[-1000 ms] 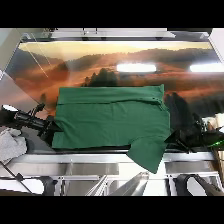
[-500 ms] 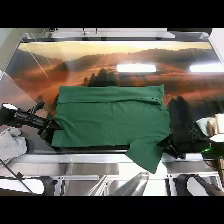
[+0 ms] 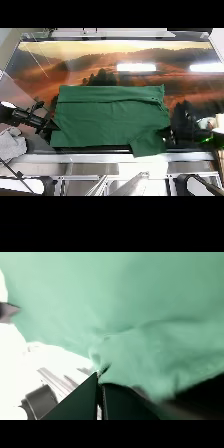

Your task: Fold the shirts.

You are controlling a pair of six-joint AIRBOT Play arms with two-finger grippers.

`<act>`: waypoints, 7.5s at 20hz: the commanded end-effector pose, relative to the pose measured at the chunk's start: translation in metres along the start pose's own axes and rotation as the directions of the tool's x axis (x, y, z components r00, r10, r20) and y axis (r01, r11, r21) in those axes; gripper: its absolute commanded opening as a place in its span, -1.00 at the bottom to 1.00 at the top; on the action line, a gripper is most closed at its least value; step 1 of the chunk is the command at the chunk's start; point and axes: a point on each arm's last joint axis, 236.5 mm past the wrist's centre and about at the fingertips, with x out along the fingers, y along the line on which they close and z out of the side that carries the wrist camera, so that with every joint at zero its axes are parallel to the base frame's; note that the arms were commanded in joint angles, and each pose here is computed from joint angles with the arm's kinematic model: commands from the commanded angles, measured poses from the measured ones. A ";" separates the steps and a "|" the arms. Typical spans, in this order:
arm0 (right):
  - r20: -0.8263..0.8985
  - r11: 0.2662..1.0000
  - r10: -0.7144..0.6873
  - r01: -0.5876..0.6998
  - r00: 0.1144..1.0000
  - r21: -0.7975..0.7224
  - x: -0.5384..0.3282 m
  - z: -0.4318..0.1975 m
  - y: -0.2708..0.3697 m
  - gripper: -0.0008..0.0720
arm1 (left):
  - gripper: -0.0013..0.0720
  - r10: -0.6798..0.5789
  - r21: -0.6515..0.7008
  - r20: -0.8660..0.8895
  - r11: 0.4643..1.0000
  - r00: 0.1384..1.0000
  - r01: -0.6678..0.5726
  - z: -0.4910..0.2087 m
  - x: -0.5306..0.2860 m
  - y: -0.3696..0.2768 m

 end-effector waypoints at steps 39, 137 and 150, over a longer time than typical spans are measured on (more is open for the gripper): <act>0.231 0.950 -0.090 0.153 0.969 -0.272 0.059 0.259 -0.005 -0.88 | -0.88 -0.096 0.091 0.188 0.993 0.977 0.080 0.202 -0.040 -0.057; -0.265 0.908 -0.238 0.118 0.934 -0.402 0.267 0.136 0.131 -0.58 | -0.96 -0.260 0.752 0.458 0.623 0.850 -0.215 -0.037 -0.220 -0.352; -0.252 0.956 -0.025 -0.050 0.967 -0.290 0.340 0.119 0.141 0.63 | -0.96 -0.259 0.755 0.458 0.618 0.850 -0.218 -0.037 -0.220 -0.352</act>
